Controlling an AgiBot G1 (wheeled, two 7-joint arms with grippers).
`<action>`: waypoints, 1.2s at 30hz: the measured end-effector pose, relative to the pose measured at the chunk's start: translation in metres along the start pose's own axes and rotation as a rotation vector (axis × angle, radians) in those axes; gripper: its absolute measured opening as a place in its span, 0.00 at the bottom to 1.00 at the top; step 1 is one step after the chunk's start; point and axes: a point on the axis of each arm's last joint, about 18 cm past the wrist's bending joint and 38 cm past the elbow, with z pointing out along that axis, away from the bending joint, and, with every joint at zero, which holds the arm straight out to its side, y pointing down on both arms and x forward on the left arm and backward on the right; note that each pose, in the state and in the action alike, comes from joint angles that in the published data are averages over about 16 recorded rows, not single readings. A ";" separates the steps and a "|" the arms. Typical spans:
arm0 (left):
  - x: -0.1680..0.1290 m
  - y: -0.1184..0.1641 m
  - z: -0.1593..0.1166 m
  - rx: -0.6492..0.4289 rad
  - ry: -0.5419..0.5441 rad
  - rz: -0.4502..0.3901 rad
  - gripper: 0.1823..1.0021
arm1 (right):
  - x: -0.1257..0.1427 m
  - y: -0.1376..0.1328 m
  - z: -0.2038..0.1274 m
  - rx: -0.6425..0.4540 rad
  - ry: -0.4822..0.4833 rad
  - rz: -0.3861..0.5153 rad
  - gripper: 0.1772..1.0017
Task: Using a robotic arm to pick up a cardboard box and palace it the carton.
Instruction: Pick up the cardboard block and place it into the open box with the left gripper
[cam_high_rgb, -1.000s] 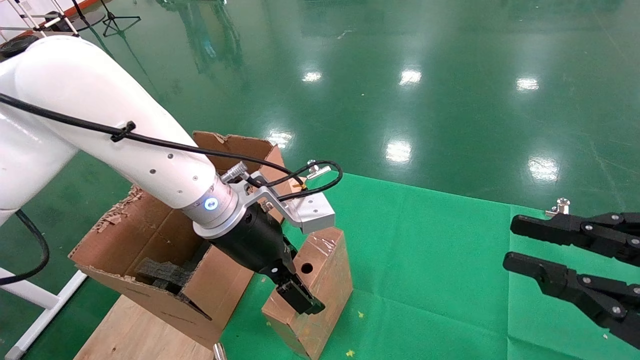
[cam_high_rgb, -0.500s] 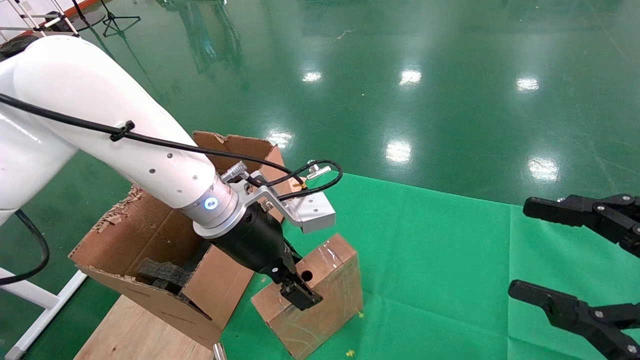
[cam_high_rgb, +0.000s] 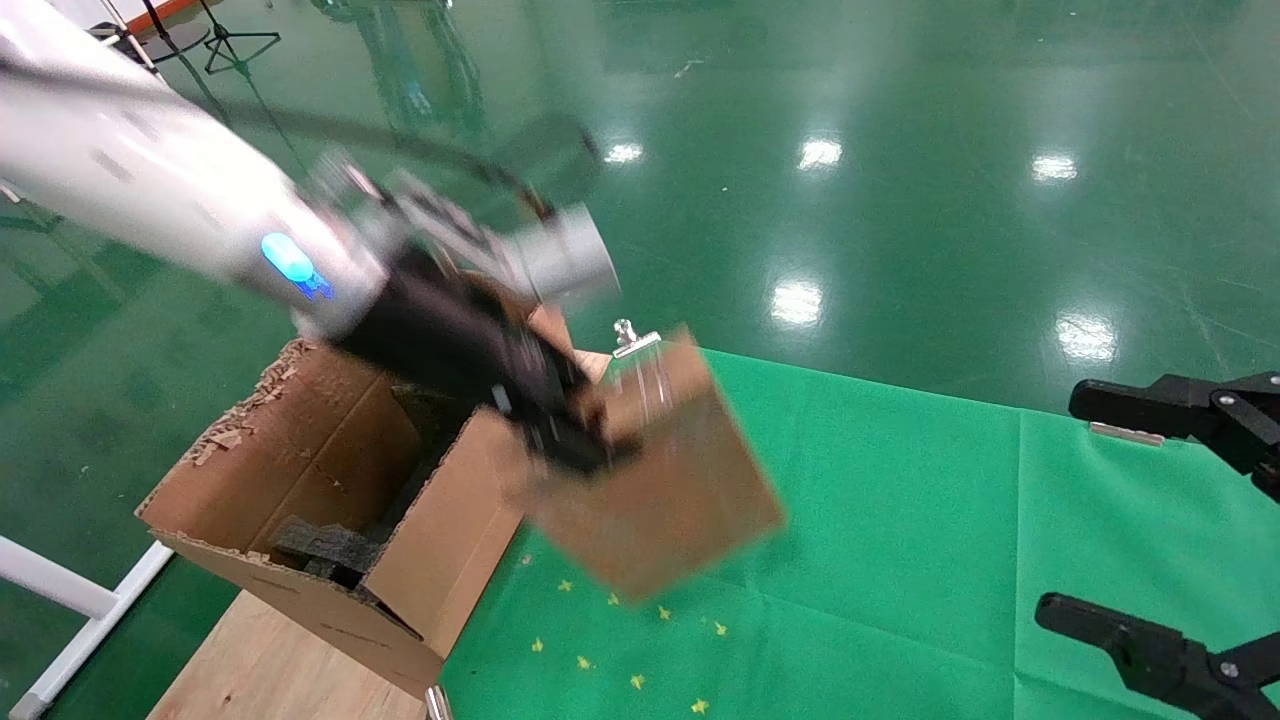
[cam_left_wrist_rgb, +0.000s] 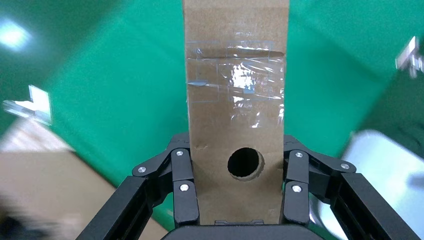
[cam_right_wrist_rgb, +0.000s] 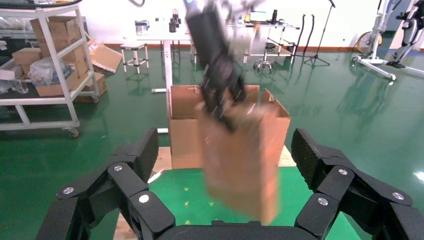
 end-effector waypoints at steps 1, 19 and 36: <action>-0.006 -0.001 -0.011 0.024 -0.015 -0.001 0.25 | 0.000 0.000 0.000 0.000 0.000 0.000 0.91; -0.114 0.102 -0.145 0.044 -0.381 -0.251 0.23 | 0.000 0.000 0.000 0.000 0.000 0.000 1.00; -0.168 0.195 -0.090 -0.143 -0.568 -0.472 0.23 | 0.000 0.000 0.000 0.000 0.000 0.000 1.00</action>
